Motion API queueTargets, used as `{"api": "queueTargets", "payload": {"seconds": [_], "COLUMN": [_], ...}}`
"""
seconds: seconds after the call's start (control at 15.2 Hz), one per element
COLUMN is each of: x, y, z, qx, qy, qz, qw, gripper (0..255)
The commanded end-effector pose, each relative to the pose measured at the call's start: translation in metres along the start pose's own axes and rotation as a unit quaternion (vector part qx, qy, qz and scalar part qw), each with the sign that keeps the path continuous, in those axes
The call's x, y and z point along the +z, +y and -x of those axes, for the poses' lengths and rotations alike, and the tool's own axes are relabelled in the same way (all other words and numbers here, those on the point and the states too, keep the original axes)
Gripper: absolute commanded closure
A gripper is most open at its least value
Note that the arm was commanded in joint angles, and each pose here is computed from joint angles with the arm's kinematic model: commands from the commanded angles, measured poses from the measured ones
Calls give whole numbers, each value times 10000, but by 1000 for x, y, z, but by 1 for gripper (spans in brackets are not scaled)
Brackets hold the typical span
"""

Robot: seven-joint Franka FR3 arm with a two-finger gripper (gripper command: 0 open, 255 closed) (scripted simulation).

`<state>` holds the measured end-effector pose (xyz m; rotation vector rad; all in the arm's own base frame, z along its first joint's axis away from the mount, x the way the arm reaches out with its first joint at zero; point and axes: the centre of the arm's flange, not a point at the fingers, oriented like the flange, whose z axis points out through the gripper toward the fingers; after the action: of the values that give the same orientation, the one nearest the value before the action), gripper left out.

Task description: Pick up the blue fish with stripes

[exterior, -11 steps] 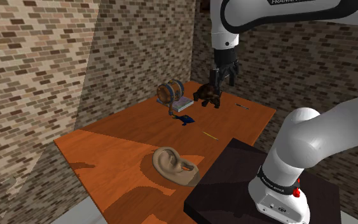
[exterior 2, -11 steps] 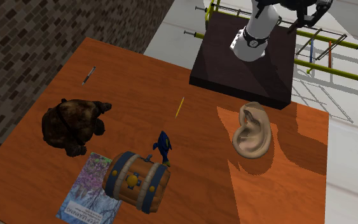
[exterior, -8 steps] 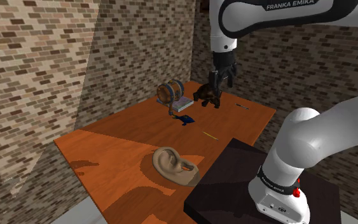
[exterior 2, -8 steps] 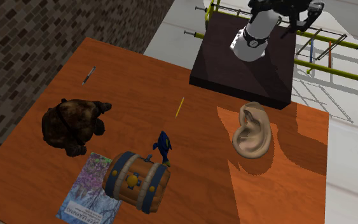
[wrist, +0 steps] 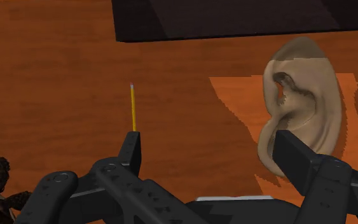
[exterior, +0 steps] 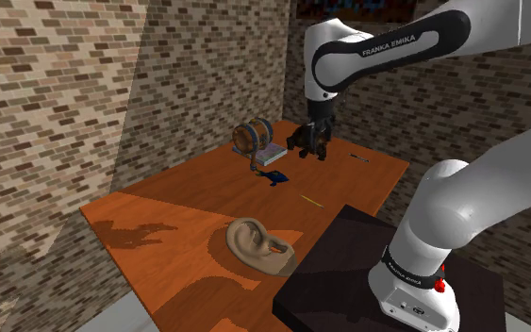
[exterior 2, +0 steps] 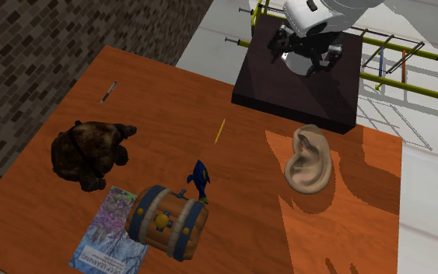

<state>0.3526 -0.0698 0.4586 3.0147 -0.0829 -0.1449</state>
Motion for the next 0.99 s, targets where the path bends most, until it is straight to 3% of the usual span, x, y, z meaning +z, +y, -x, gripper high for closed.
{"api": "queueTargets", "payload": {"seconds": [0.0, 0.46, 0.92], "x": [20, 82, 140], "y": [8, 36, 58], "z": [-14, -68, -128], "qx": [-150, -636, -1120], "qy": [92, 361, 630], "qz": [24, 95, 166], "qw": [9998, 9973, 9916], "gripper": [0, 0, 0]}}
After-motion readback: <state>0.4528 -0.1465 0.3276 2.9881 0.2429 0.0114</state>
